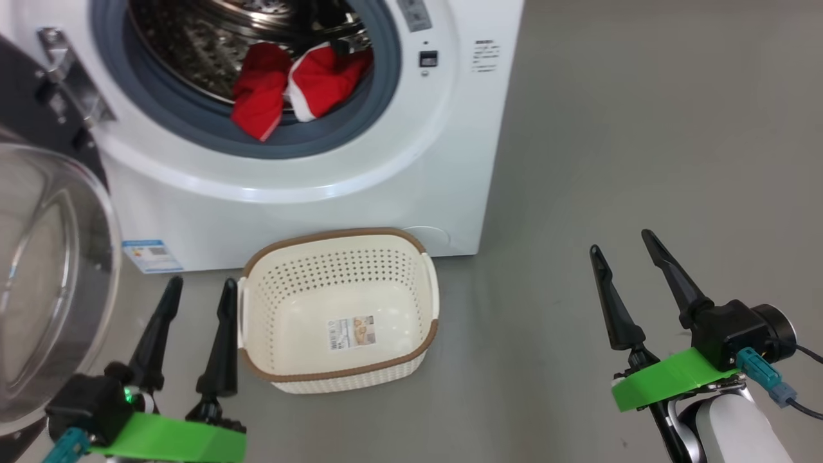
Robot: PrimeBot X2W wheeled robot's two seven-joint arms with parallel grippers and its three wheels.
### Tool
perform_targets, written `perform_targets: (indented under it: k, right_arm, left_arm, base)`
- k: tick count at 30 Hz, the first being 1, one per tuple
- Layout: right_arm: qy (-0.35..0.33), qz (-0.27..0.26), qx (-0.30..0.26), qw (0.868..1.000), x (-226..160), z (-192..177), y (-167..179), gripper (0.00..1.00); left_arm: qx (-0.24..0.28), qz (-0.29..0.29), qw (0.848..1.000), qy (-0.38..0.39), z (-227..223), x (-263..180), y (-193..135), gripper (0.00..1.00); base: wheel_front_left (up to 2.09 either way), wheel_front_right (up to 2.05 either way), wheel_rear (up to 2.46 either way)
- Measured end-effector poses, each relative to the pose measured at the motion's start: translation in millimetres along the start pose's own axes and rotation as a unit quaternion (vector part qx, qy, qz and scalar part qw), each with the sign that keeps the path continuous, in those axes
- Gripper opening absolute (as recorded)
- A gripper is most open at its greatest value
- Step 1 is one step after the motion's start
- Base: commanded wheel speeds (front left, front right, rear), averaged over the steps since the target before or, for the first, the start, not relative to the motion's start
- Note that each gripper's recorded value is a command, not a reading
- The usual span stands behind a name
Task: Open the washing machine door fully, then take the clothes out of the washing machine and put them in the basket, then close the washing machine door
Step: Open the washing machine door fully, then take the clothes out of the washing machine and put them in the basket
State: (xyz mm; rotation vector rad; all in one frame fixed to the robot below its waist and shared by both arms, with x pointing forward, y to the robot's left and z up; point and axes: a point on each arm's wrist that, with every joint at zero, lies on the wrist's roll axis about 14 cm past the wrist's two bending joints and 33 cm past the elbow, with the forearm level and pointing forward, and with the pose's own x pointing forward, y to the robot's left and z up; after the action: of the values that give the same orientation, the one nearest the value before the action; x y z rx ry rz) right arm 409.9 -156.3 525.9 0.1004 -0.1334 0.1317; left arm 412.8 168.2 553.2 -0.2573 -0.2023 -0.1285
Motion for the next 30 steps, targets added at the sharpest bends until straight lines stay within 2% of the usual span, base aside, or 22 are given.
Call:
perform_targets:
  k: [17, 30]
  right_arm:
    - [-0.006, -0.036, -0.010, 0.999, -42.7, 9.8, -18.9, 1.00]
    - [-0.011, -0.040, -0.009, 0.999, -51.5, 13.3, -19.2, 1.00]
  left_arm:
    - [0.015, 0.005, 0.999, 0.045, -25.5, -30.7, -4.6, 1.00]
    - [0.032, 0.024, 0.998, 0.045, -22.6, -40.1, 3.2, 1.00]
  base:
    - [0.00, 0.00, 0.00]
    - [0.06, -0.06, 0.00]
